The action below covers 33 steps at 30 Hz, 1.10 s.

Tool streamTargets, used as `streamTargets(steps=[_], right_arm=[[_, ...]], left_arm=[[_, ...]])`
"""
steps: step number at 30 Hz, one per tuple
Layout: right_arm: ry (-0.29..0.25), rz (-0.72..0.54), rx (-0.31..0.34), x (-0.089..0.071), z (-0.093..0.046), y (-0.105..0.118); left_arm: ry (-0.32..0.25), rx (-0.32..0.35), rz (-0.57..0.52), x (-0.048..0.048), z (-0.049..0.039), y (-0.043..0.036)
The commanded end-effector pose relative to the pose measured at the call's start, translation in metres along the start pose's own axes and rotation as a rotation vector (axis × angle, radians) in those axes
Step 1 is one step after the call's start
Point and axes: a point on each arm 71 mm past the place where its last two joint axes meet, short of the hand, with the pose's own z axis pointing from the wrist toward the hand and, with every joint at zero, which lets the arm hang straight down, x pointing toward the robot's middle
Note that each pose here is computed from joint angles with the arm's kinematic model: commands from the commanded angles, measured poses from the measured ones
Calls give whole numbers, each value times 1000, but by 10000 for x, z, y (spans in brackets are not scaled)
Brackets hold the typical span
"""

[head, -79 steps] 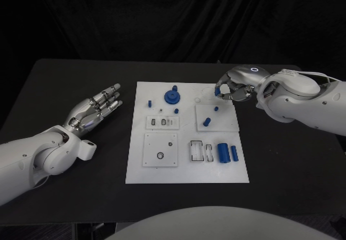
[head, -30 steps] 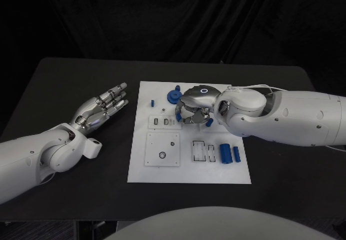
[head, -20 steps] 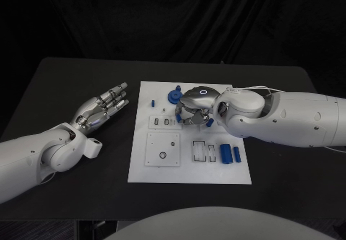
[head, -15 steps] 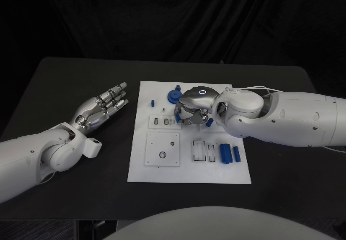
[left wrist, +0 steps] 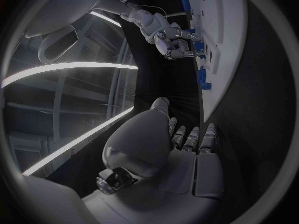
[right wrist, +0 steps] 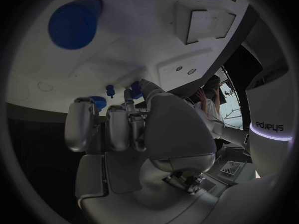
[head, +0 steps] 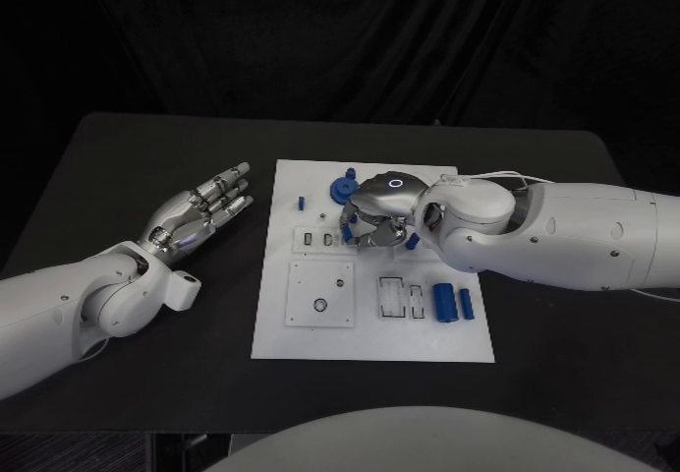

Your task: Assemble the parts on the task board

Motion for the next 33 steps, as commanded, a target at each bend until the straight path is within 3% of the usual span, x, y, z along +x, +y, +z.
streamTargets(steps=[1, 21, 33], right_arm=[[27, -7, 15, 57, 1, -3], [-8, 1, 19, 41, -4, -10], [-207, 36, -24, -131, -181, -19]], left_arm=[[7, 69, -7, 13, 2, -46], [0, 66, -1, -15, -5, -39], [-60, 89, 47, -52, -60, -96]])
